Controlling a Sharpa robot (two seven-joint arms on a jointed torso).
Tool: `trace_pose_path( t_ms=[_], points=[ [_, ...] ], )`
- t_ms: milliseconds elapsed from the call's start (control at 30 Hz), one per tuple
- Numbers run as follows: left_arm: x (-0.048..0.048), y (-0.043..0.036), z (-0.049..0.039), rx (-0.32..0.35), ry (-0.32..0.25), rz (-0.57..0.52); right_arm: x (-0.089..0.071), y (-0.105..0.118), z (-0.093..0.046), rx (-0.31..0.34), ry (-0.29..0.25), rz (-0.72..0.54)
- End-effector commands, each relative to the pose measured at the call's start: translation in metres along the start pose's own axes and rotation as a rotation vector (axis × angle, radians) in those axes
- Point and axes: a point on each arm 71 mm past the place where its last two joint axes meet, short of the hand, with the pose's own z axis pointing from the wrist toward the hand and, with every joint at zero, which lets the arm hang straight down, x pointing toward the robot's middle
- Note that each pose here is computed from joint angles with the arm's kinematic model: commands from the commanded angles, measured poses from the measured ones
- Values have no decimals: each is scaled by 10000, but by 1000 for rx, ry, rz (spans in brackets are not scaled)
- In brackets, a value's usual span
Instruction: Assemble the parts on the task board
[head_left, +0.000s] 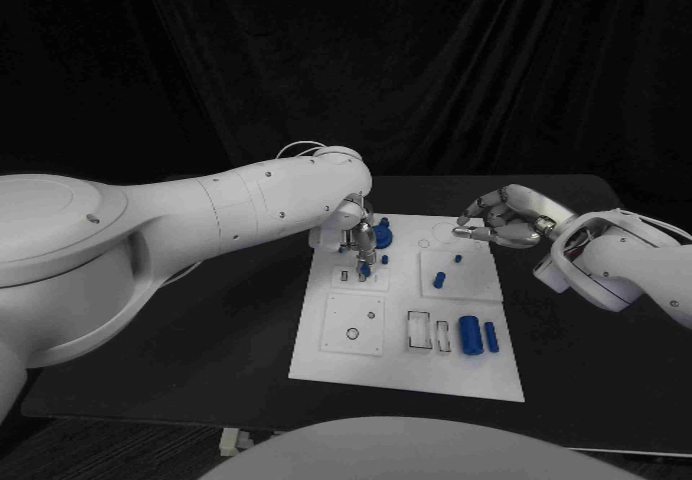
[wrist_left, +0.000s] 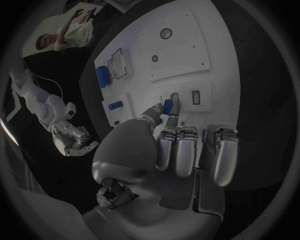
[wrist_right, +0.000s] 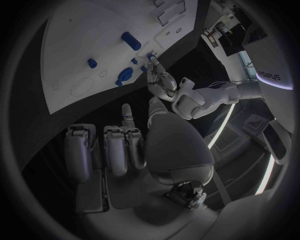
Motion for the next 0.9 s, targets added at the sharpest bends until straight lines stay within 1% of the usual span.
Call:
trace_pose_path(
  t_ms=[33, 300, 600, 900],
  points=[
    [-3, 21, -20, -43, -3, -5, 29, -21, -2, 20, 17, 4],
    [7, 46, -29, -42, -3, -6, 42, -40, -9, 26, 22, 5],
    [31, 120, -52, -39, -6, -14, 47, -44, -10, 30, 24, 5],
    [31, 179, -62, -40, -12, -25, 62, -45, -7, 31, 29, 7]
  ],
)
